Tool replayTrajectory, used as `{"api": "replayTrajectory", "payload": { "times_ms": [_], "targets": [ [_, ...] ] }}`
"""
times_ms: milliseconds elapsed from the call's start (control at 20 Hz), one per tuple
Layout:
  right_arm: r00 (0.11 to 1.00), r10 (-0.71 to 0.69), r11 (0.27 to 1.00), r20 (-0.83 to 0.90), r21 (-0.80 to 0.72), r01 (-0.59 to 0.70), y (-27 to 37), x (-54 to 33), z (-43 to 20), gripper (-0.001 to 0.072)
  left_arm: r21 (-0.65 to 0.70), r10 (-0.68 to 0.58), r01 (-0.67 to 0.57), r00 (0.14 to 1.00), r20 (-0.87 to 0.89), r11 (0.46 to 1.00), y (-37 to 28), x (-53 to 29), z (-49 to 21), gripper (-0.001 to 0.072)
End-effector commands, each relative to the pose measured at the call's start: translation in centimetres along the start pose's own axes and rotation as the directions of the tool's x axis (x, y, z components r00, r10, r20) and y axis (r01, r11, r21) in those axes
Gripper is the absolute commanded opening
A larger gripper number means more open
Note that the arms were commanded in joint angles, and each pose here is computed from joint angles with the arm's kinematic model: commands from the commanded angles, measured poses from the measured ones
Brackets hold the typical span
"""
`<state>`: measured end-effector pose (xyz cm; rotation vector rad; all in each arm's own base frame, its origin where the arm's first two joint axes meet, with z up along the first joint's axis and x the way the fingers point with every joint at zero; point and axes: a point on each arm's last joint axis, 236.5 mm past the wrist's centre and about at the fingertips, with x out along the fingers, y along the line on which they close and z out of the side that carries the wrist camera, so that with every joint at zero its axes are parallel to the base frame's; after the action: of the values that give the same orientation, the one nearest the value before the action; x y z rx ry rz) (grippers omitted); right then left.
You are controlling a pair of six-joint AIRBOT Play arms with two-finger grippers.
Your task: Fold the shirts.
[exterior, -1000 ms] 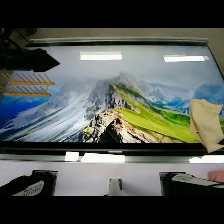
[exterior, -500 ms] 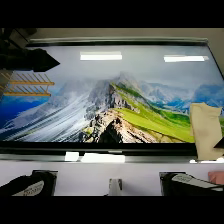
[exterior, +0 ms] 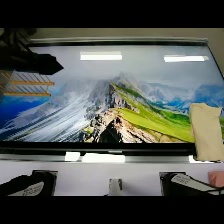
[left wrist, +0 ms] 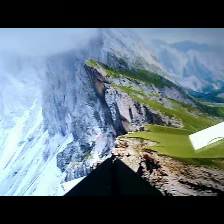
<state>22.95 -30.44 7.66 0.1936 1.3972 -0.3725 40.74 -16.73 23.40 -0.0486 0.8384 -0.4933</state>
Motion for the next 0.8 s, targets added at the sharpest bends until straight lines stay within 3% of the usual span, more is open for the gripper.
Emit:
{"api": "replayTrajectory", "payload": {
  "times_ms": [0,100,150,200,250,350,450,750],
  "targets": [
    [0.922,-0.063,0.956,0.381,-0.242,0.165,5.4,-8.1,10.7,0.0567,0.157,0.357,-0.336,0.924,-0.137,0.929,5.8,3.4,-2.7,0.0029],
    [0.923,0.041,0.910,0.383,-0.395,0.124,13.7,-8.5,12.1,0.0568,0.217,0.463,-0.415,0.847,-0.261,0.883,7.5,5.6,-5.6,0.0055],
    [0.938,0.091,0.889,0.334,-0.453,0.075,17.5,-7.8,11.6,0.0571,0.222,0.460,-0.405,0.820,-0.341,0.887,7.7,6.6,-7.4,0.0244],
    [0.959,0.134,0.868,0.252,-0.496,0.009,20.9,-6.6,10.5,0.0608,0.222,0.454,-0.396,0.773,-0.444,0.891,7.9,7.2,-9.9,0.0524],
    [0.973,0.163,0.845,0.164,-0.532,-0.052,23.6,-5.5,9.1,0.0627,0.210,0.453,-0.407,0.713,-0.536,0.889,8.2,7.2,-12.2,0.0690],
    [0.982,0.191,0.788,-0.007,-0.595,-0.158,27.6,-3.4,6.3,0.0689,0.195,0.422,-0.385,0.700,-0.576,0.902,7.8,7.9,-14.1,0.0688],
    [0.979,0.181,0.761,-0.090,-0.618,-0.198,29.1,-2.4,4.9,0.0692,0.130,0.355,-0.340,0.776,-0.522,0.932,6.2,8.9,-13.7,0.0688],
    [0.980,0.181,0.754,-0.084,-0.628,-0.193,29.8,-2.4,5.0,0.0683,0.081,0.360,-0.364,0.816,-0.452,0.928,6.6,9.3,-12.1,0.0670]
  ]
}}
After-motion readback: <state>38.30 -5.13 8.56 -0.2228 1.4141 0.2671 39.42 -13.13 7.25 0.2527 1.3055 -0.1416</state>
